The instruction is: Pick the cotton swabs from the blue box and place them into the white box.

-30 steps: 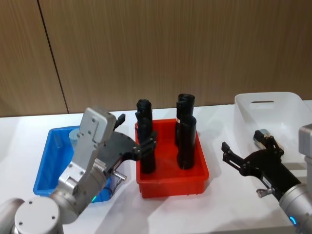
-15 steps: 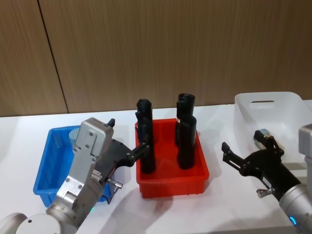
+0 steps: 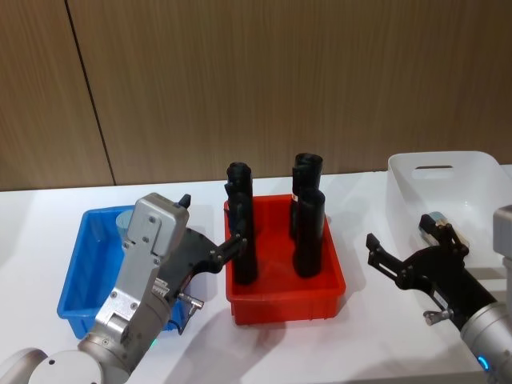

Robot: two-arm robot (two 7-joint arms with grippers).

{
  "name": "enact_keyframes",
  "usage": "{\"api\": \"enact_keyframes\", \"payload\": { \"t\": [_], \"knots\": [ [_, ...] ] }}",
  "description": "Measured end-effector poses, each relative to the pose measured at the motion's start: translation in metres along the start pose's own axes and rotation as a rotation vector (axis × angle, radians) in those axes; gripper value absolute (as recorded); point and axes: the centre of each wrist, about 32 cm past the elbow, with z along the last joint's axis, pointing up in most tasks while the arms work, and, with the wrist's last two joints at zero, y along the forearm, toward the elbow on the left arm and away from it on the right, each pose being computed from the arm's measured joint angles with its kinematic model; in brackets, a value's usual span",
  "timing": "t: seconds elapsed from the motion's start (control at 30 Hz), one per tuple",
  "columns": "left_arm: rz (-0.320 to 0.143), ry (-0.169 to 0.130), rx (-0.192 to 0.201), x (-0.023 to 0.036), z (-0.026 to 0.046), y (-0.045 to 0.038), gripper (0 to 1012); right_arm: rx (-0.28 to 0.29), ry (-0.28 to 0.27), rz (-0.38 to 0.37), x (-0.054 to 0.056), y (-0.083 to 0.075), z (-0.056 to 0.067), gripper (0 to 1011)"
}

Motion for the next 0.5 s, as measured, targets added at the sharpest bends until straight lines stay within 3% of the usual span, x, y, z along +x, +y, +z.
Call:
{"api": "enact_keyframes", "payload": {
  "t": [0.5],
  "knots": [
    [0.0, 0.0, 0.002, 0.0002, -0.0003, 0.0, 1004, 0.0, 0.0, 0.0, 0.0, 0.0, 0.0, 1002]
  ]
}}
